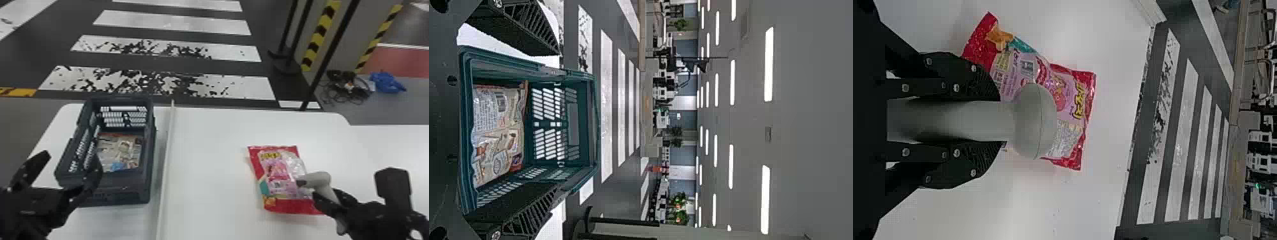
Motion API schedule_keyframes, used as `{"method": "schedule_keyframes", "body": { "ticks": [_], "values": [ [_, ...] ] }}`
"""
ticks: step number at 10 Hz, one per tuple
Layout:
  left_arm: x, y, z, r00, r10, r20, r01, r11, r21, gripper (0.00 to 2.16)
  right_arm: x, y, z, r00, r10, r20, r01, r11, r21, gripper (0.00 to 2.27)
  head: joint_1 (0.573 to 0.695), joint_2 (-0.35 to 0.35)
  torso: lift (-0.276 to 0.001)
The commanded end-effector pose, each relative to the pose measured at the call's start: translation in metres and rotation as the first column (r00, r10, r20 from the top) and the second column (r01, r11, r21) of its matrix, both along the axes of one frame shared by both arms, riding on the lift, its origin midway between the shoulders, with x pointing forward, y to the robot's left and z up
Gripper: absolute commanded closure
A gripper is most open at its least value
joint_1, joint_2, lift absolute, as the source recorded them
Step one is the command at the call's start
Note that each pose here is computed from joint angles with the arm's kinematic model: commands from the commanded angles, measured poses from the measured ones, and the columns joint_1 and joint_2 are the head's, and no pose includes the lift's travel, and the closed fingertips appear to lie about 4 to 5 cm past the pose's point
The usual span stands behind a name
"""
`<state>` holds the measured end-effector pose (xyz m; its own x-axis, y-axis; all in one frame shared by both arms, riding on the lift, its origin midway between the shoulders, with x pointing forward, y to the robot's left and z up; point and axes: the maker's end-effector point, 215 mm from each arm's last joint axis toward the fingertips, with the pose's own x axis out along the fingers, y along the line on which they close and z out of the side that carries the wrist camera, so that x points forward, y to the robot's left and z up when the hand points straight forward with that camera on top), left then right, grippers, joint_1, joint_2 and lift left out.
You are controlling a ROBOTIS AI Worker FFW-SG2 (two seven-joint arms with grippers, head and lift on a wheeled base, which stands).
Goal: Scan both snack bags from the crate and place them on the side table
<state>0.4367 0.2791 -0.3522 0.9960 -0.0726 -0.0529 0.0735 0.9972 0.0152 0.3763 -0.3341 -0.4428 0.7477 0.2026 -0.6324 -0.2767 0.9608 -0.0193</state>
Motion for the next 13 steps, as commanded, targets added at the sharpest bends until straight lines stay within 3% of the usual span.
{"method": "schedule_keyframes", "body": {
  "ticks": [1,6,13],
  "values": [
    [0.0,0.0,-0.001,1.0,0.001,-0.002,-0.001,1.0,0.0,0.06,-0.001,0.019,0.001,0.999,0.032,0.001,-0.032,0.999,0.009,2.22,0.695,-0.082,-0.098],
    [-0.003,0.003,0.001,1.0,-0.001,0.007,0.0,1.0,0.003,0.06,0.004,0.05,-0.015,0.998,0.064,-0.028,-0.064,0.998,0.0,2.22,0.695,-0.013,-0.098],
    [-0.007,0.006,0.008,0.999,-0.002,0.037,0.003,1.0,-0.006,0.06,0.006,0.059,-0.025,0.997,0.061,-0.054,-0.062,0.998,-0.017,2.22,0.695,0.007,-0.098]
  ]
}}
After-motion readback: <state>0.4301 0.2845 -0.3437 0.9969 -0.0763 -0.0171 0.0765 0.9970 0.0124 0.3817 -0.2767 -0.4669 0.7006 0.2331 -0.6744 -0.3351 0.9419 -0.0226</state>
